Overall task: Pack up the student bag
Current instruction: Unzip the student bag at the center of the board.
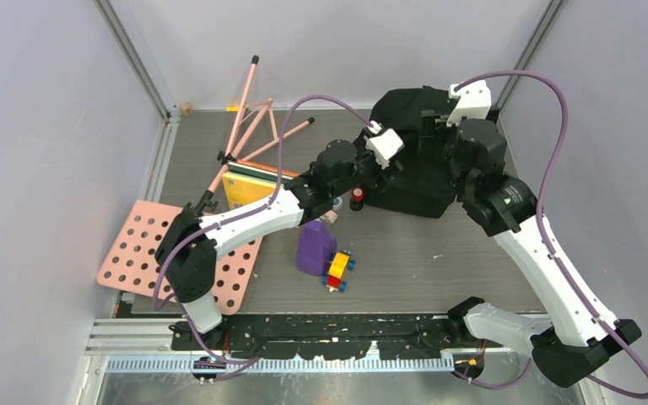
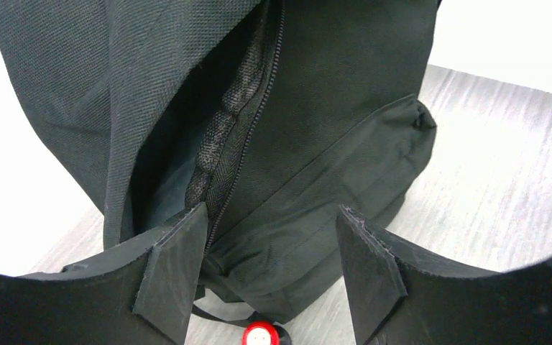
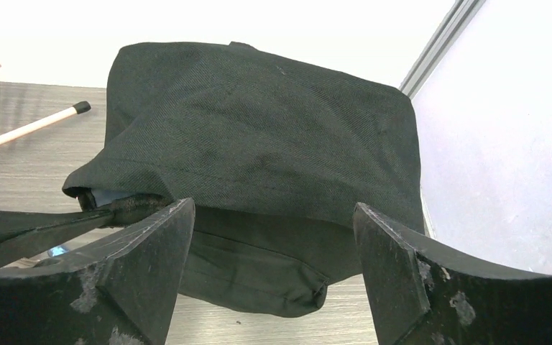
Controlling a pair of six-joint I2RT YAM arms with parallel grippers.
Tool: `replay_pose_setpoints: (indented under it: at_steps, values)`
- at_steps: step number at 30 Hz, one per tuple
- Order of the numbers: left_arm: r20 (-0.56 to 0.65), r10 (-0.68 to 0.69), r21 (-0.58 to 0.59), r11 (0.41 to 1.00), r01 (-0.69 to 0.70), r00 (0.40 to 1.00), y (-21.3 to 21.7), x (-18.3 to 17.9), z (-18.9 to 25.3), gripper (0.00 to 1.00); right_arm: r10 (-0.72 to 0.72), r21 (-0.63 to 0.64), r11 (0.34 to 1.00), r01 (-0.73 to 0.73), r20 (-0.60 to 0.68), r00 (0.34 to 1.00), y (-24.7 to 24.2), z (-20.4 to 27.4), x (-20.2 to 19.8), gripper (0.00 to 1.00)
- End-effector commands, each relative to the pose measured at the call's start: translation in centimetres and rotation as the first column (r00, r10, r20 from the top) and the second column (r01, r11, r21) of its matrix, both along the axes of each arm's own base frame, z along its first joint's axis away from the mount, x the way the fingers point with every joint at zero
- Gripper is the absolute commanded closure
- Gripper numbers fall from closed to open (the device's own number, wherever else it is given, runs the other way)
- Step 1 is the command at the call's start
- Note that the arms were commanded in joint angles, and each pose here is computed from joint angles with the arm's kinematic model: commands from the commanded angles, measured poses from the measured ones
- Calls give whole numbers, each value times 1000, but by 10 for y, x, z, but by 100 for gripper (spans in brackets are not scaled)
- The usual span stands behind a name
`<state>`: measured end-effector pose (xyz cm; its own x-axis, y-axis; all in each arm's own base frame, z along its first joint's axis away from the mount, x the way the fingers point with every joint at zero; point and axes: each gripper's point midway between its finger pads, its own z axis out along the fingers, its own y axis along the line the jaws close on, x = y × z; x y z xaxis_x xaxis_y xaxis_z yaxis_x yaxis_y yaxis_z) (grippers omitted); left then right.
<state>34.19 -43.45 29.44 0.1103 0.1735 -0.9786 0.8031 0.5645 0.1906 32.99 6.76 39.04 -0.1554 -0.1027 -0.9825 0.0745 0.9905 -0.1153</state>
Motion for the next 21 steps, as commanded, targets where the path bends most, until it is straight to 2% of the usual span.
replay_pose_setpoints:
  at_steps: [1, 6, 12, 16, 17, 21]
  values:
    - [159, 82, -18, 997, -81, 984, -1, 13, 37, 32, -20, -5, 1000, 20, -12, 1000, -6, -3, -3, 13]
    - [199, 154, -37, 988, -149, 968, 1, 19, 44, 32, -4, -8, 1000, 4, -34, 999, -3, -9, -3, 13]
    - [219, 165, -54, 986, -157, 962, -3, 23, 52, 27, 32, -9, 999, -32, -44, 999, 5, -14, 0, 13]
    - [230, 176, -67, 984, -165, 957, -4, 26, 55, 26, 28, -27, 999, -29, -54, 998, 6, -18, 6, 13]
    - [233, 174, -63, 984, -164, 957, -6, 28, 54, 29, 22, -30, 999, -23, -59, 998, 7, -20, 9, 13]
    - [247, 163, -15, 986, -165, 955, -11, 32, 35, 57, -14, -24, 1000, 12, -68, 998, 6, -22, 15, 13]
